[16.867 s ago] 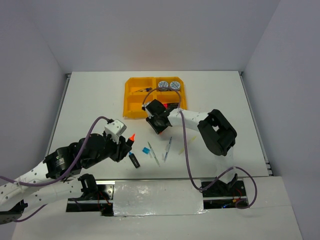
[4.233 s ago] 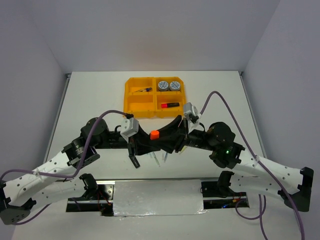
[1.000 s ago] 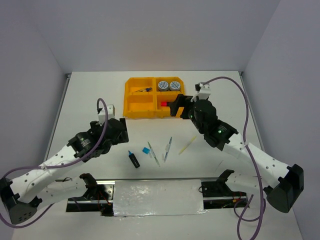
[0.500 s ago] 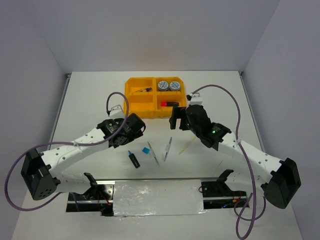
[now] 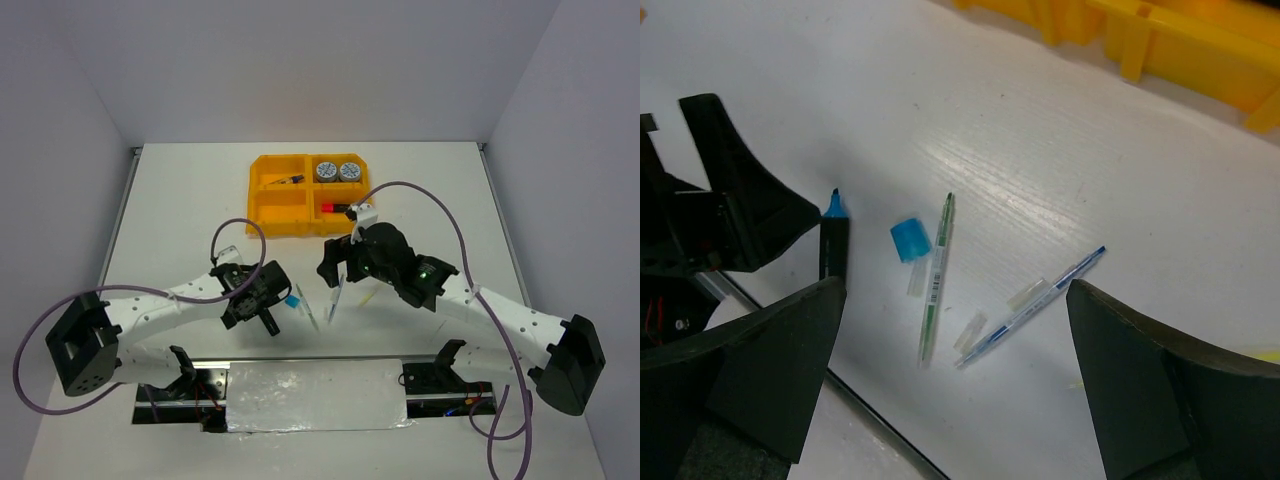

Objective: Sort the stationery into containers
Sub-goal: Pick up the pen from the center of the board.

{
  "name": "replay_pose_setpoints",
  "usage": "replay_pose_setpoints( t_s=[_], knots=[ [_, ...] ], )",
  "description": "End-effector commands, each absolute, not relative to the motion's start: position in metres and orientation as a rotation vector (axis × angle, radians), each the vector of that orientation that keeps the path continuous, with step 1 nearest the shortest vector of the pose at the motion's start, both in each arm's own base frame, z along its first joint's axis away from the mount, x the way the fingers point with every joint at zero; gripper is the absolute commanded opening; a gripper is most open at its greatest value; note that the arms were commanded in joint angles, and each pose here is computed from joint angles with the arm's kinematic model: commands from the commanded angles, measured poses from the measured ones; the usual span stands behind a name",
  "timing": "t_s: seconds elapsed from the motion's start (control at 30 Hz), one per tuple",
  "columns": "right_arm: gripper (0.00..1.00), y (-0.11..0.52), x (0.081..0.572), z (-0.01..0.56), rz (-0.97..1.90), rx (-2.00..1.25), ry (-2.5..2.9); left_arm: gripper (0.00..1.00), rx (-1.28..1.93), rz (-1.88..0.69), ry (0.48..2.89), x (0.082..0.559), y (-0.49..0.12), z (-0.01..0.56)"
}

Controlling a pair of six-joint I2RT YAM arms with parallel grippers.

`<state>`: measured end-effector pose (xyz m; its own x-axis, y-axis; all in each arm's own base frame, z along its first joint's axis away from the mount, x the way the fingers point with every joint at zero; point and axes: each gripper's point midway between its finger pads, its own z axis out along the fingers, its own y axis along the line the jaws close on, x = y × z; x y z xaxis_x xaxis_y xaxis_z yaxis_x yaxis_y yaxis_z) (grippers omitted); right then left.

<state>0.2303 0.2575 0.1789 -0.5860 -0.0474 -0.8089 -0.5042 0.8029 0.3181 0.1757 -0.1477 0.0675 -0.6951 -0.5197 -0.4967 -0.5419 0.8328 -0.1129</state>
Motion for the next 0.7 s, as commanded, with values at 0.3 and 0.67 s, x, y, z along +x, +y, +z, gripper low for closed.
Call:
replay_pose_setpoints(
  t_s=[0.3,0.67],
  knots=[
    [1.00,0.273,0.224,0.182,0.705,-0.479,2.094,0.91,-0.770,0.029,2.566,0.176,-0.173,0.025],
    [1.00,0.269,0.226,0.185,0.681,-0.470,2.090,0.79,-0.725,0.068,2.654,0.150,-0.180,0.003]
  ],
)
